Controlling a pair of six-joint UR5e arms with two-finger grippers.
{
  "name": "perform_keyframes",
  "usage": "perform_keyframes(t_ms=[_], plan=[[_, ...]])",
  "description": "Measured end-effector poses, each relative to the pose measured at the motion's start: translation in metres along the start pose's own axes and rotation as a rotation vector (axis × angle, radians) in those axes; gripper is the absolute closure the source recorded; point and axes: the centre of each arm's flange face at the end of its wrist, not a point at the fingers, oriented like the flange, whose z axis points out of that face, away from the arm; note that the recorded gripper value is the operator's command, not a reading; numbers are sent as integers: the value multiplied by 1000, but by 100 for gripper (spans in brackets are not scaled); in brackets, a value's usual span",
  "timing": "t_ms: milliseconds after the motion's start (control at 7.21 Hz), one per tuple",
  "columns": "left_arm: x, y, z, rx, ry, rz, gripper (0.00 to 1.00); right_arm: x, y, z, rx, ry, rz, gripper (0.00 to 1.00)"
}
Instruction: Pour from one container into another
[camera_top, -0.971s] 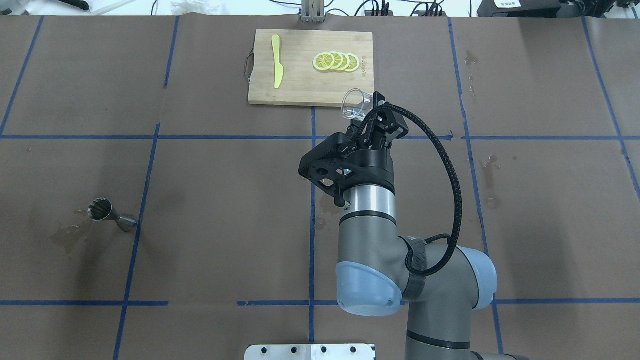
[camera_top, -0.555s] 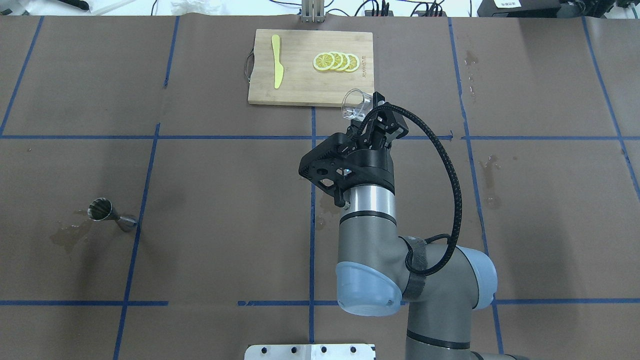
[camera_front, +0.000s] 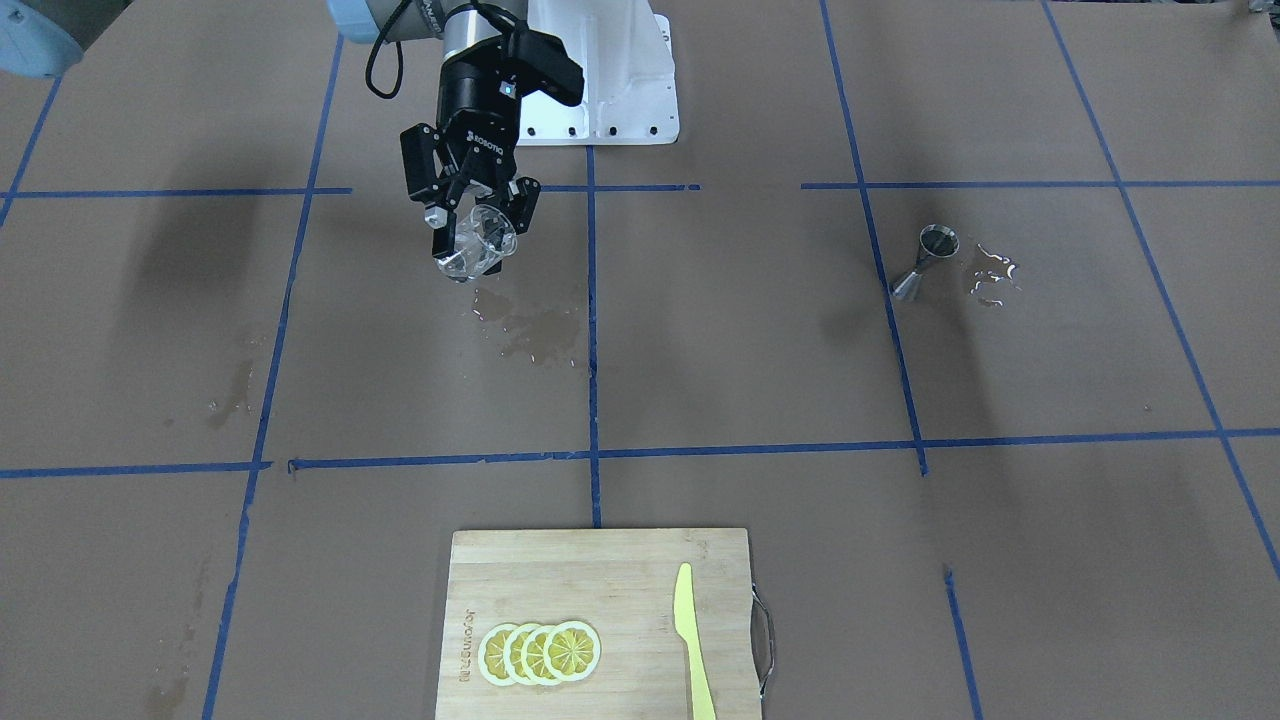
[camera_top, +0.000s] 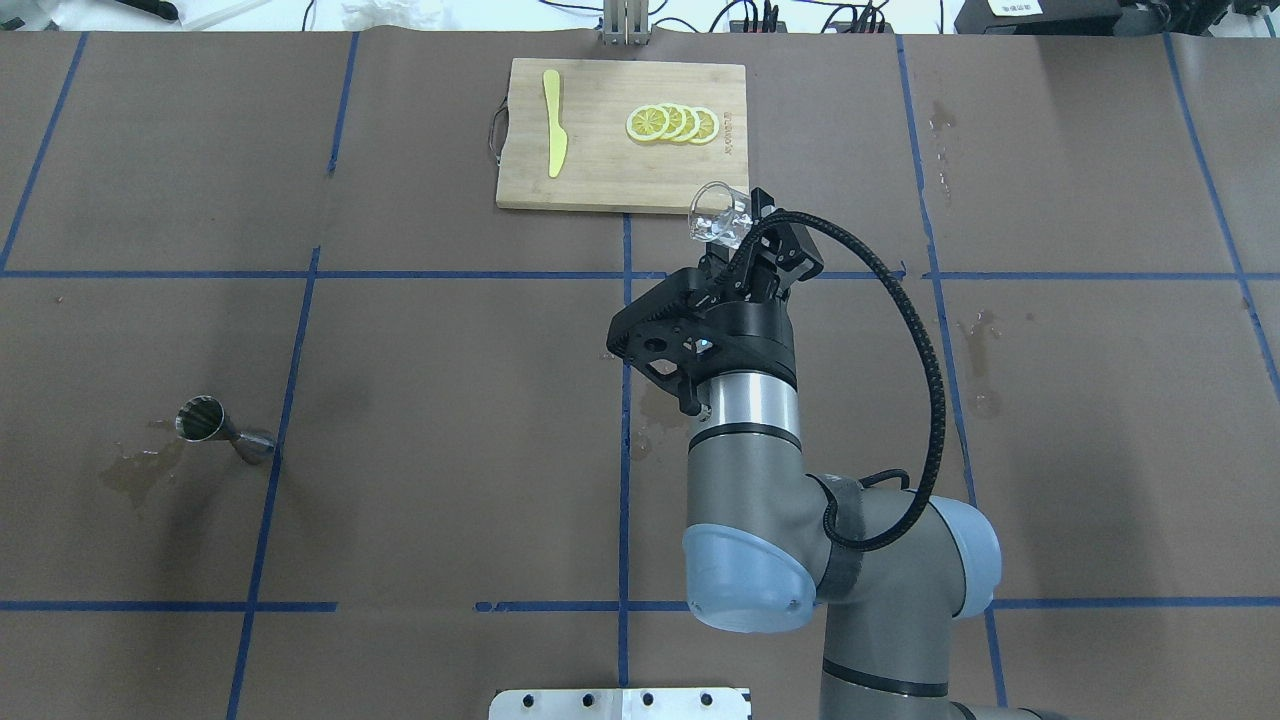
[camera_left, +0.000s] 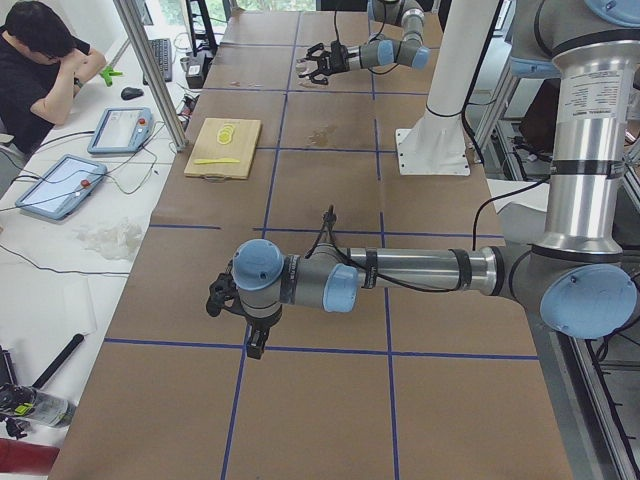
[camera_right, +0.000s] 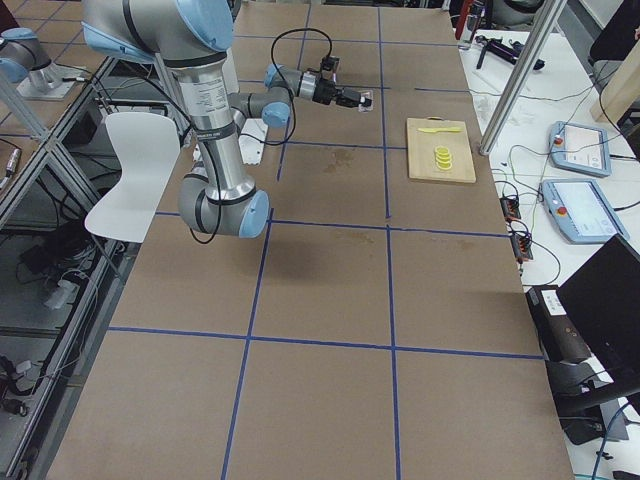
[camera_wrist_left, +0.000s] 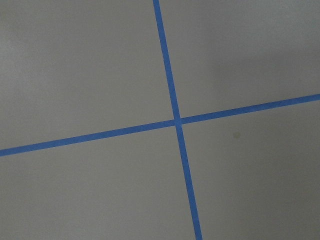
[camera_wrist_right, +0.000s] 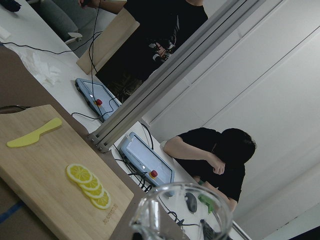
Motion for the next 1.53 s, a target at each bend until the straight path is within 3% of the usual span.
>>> perform_keyframes(t_ms=[277,555,971,1525], plan=[[0,0,0,0,-1,-1,0,14,33,1,27,-37,108,100],[-3,5,2,-5,-4,-5,0,31,85,4,23,-59,247,100],[-3,6,3,-6,-4,-6,0,59,166,8,-26,-62,402,100],[-2,6,2,-6,-3,-5,0,71,244,18,-97,-23,552,100]])
